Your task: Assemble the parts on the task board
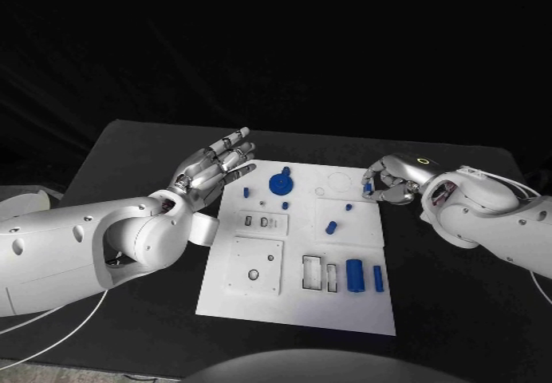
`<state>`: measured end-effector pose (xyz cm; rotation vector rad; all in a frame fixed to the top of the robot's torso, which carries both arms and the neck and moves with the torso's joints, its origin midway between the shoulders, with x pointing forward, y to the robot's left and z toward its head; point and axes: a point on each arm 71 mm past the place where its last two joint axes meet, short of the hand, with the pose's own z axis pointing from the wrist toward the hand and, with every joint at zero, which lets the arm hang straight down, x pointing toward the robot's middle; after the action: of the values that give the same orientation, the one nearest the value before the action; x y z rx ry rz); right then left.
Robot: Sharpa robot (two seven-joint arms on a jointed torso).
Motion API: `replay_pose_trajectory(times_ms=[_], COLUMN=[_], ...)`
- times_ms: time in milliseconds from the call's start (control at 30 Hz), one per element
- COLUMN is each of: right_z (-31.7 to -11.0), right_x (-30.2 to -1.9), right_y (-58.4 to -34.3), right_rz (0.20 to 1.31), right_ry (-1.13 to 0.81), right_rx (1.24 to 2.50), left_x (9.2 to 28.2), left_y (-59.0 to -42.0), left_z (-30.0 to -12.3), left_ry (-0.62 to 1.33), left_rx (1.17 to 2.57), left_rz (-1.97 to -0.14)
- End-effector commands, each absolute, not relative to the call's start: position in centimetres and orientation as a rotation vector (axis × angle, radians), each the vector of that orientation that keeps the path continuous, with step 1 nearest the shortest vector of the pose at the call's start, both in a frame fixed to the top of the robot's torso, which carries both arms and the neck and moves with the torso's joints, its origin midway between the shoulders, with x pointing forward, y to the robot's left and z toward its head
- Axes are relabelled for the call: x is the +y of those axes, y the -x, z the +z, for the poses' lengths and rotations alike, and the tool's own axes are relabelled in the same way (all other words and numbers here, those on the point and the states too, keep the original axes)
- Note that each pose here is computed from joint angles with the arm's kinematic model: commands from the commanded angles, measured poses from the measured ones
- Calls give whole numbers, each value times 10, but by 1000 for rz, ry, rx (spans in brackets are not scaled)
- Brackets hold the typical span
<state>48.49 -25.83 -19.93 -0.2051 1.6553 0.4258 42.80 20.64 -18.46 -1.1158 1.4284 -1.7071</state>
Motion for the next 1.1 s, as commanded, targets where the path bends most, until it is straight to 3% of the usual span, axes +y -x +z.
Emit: replay_pose_trajectory(times_ms=[33, 300, 433, 733, 1100], right_z=[-189, -160, -157, -172, -201], right_x=[-248, -203, -181, -136, -100], right_y=[-482, -472, -464, -451, -455], right_rz=[490, 653, 722, 829, 848], right_ry=[193, 183, 203, 260, 316], right_rx=[1578, 1576, 1620, 1711, 1753], left_x=[205, 202, 200, 198, 195], left_y=[-427, -428, -428, -428, -429], left_z=[-184, -186, -187, -188, -188], left_ry=[1107, 1109, 1109, 1108, 1107], left_rx=[1435, 1446, 1450, 1455, 1462], left_rz=[-1737, -1740, -1743, -1745, -1750])
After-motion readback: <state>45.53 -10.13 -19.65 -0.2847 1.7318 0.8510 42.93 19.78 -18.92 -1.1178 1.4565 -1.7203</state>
